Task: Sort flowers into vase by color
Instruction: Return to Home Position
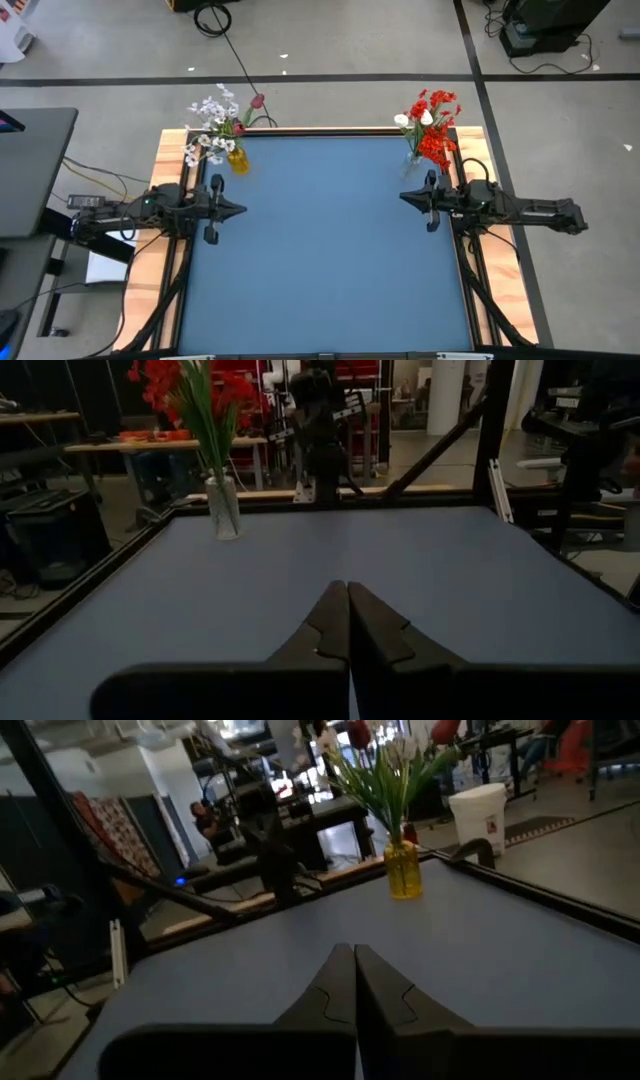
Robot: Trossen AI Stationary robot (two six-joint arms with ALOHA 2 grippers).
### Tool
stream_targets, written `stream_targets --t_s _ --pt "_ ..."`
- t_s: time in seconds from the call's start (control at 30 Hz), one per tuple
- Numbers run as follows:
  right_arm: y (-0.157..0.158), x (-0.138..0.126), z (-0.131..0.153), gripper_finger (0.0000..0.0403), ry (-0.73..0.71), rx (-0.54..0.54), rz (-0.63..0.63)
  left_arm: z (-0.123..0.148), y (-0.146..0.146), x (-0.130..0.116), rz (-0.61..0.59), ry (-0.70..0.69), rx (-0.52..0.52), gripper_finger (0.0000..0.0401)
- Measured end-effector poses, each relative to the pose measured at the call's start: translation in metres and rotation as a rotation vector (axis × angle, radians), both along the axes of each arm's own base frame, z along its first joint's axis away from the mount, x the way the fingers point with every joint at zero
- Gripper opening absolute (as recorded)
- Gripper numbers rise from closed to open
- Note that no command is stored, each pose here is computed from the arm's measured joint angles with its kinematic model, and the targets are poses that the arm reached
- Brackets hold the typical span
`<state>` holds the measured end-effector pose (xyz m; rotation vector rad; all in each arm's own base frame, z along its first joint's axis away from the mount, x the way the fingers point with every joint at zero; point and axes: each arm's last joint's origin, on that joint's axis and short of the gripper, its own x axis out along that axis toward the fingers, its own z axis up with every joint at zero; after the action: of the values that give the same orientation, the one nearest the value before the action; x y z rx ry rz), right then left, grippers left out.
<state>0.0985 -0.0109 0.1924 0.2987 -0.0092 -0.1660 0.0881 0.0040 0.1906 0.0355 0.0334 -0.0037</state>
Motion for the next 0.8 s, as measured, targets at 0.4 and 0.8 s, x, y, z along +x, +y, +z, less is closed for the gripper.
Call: stream_targets --t_s 0.4,0.8 --pt "0.001 0.003 -0.013 0.0000 -0.010 0.018 0.029 -0.005 -0.001 0.000 -0.036 0.044 -0.040 0.0000" --pt "0.001 -0.005 -0.017 0.0000 0.015 0.001 0.030 -0.007 -0.002 0.000 -0.061 0.065 -0.042 0.0000"
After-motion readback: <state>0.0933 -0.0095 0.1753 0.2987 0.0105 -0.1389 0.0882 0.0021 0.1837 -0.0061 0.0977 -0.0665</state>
